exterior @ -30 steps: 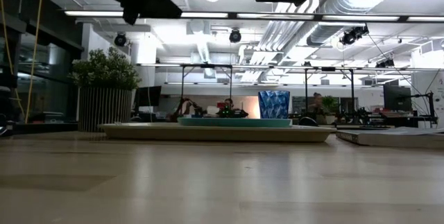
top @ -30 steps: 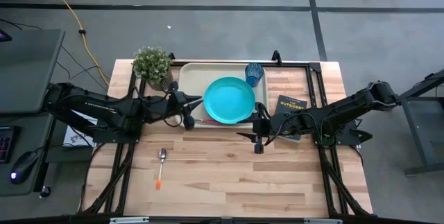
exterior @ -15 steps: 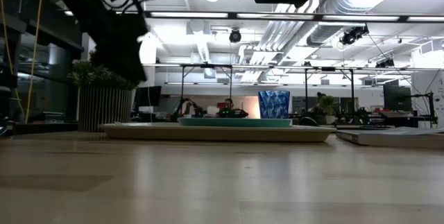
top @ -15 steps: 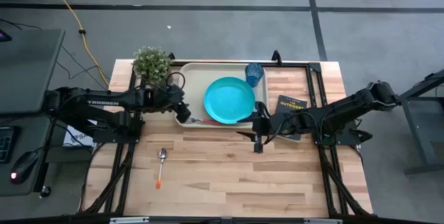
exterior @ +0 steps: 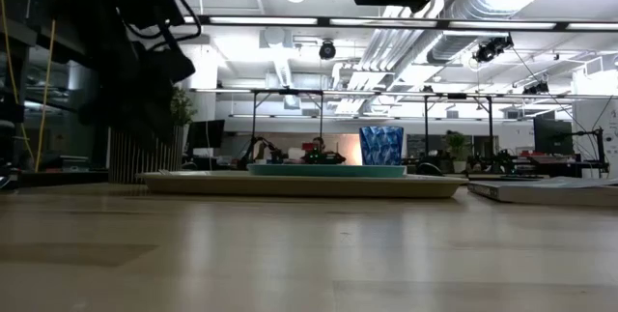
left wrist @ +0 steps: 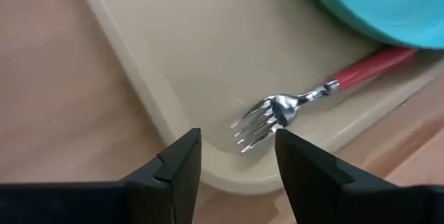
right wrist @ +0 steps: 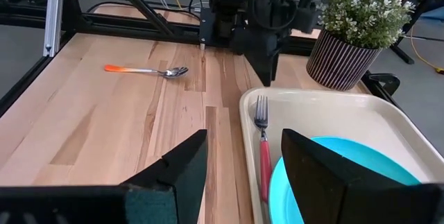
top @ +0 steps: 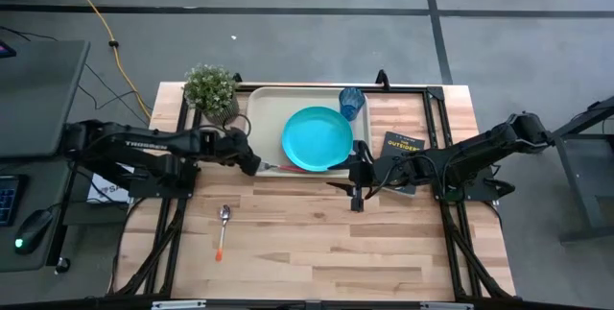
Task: Pick and place plate/cup/fork/spoon on tray
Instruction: Put the red fork on the white serving tray to the left of the blue plate
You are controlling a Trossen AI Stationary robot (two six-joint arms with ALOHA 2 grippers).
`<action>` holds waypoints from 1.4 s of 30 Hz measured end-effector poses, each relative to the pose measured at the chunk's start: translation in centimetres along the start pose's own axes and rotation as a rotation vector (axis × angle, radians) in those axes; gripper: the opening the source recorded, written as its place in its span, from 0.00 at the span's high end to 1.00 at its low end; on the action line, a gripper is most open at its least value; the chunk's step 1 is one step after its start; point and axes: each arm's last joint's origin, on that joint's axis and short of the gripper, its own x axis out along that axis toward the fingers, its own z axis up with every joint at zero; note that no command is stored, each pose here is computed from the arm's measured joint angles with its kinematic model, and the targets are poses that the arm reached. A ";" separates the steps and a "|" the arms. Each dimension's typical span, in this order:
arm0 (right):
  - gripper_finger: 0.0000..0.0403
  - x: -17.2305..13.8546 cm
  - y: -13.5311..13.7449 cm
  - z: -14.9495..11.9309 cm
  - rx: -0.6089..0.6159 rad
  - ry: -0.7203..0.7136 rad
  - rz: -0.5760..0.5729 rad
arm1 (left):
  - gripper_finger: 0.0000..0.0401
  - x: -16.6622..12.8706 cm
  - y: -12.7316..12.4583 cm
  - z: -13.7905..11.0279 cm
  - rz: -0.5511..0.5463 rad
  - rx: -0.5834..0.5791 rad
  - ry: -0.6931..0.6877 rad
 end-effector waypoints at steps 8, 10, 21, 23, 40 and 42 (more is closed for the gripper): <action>0.56 0.0 0.0 0.0 0.001 -0.001 0.000 | 0.63 1.0 -0.5 -0.7 -0.076 -0.039 0.006; 0.56 0.0 0.0 0.0 0.003 -0.003 0.000 | 0.64 1.2 -0.4 -0.8 -0.055 -0.041 0.013; 0.56 0.0 0.0 0.0 0.003 -0.004 0.000 | 0.68 3.1 -0.6 -0.9 0.004 -0.046 0.018; 0.56 0.0 0.0 0.0 0.009 -0.004 0.000 | 0.68 3.3 -0.8 -0.9 -0.002 -0.042 0.020; 0.56 0.0 0.0 0.0 0.026 -0.004 0.000 | 0.72 3.4 -0.9 -0.9 -0.021 -0.029 0.025; 0.56 0.0 0.0 0.0 0.026 -0.004 0.000 | 0.76 3.4 -0.9 -0.9 -0.021 -0.022 0.024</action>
